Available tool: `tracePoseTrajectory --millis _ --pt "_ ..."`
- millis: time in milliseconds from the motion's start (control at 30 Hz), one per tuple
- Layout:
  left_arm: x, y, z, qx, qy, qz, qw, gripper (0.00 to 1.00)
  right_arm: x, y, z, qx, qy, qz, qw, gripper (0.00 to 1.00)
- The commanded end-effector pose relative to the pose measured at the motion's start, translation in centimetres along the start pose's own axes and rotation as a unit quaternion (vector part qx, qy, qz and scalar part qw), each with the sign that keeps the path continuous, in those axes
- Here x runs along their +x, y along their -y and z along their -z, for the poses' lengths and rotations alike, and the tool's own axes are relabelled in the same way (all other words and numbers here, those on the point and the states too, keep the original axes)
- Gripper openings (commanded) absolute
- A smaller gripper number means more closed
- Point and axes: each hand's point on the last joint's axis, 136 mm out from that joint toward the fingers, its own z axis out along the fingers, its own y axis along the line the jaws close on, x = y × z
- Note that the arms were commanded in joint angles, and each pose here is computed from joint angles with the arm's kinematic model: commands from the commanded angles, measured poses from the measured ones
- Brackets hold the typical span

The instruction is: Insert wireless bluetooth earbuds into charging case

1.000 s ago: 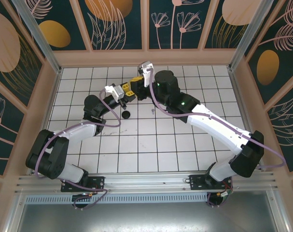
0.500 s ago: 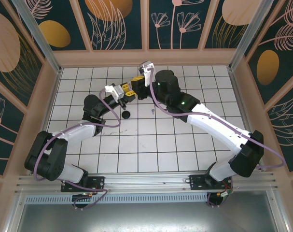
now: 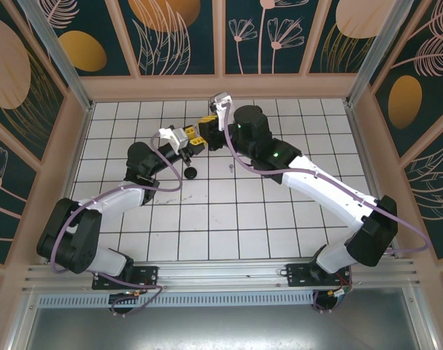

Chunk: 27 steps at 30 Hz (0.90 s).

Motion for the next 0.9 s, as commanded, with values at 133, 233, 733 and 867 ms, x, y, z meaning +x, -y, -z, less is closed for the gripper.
tracePoseTrajectory --millis 133,233,733,867 --pt "-5.8 0.6 -0.4 0.019 0.070 -0.034 0.997 0.00 5.0 -0.5 -0.8 -0.018 -0.062 0.040 0.997 0.13" --pt "-6.1 0.5 -0.4 0.019 0.072 -0.032 0.997 0.00 5.3 -0.6 -0.7 -0.018 -0.064 0.045 0.997 0.13" --pt "-6.7 0.6 -0.5 0.027 0.076 -0.020 0.997 0.00 6.3 -0.8 -1.1 -0.029 -0.086 0.051 0.995 0.20" --pt "-6.0 0.5 -0.5 0.021 0.069 -0.010 0.997 0.00 4.1 -0.6 -1.1 -0.013 -0.068 0.032 0.997 0.42"
